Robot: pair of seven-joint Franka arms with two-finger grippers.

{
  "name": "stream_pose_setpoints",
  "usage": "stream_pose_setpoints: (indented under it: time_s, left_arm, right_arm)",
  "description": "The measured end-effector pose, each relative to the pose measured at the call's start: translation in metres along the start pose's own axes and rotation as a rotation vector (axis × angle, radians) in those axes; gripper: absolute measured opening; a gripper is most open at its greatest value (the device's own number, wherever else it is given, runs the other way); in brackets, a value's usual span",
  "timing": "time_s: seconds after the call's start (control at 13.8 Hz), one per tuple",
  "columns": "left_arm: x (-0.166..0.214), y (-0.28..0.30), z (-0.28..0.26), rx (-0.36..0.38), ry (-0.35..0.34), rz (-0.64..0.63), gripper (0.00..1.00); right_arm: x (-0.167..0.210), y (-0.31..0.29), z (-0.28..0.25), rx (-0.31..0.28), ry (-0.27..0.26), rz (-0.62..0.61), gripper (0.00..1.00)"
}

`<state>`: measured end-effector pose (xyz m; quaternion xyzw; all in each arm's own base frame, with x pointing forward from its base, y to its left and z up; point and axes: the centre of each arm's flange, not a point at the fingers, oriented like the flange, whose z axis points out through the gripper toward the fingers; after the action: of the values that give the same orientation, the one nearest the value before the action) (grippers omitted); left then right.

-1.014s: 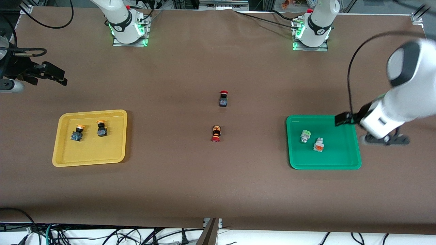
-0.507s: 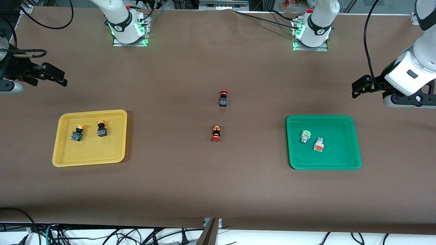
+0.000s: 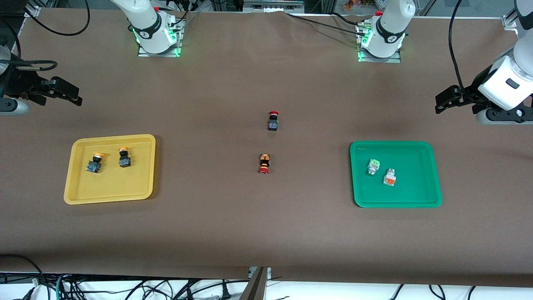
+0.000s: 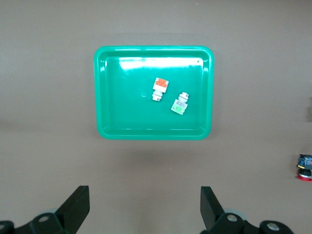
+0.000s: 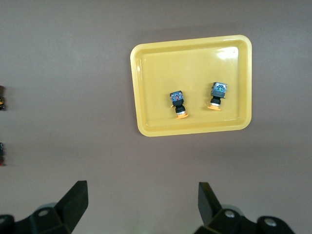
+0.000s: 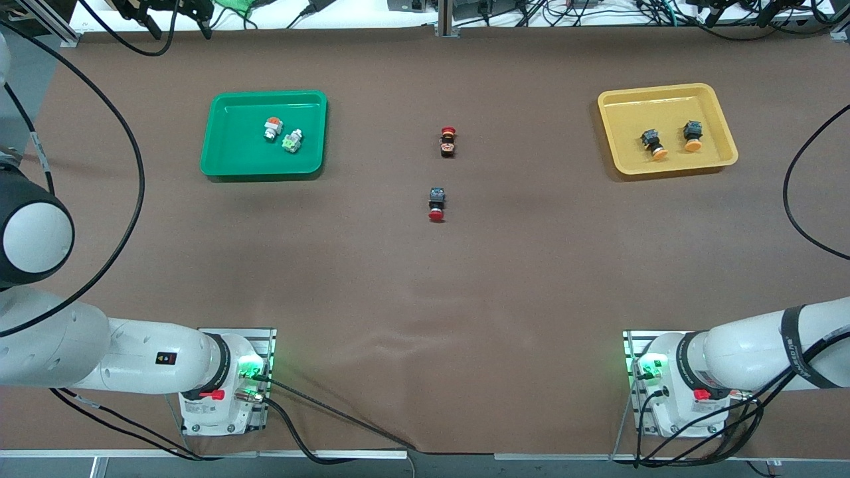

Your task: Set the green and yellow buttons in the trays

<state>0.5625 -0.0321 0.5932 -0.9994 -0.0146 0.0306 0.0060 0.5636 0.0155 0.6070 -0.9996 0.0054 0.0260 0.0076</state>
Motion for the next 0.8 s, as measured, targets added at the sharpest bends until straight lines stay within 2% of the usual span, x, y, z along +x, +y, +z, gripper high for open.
stream_pose_setpoints:
  time_s: [0.8]
  left_arm:
    - [-0.0104, -0.0102, -0.0065, -0.022, 0.016, -0.017, 1.0]
  right_arm:
    - [0.0, 0.0, 0.0, 0.0, 0.0, 0.0, 1.0]
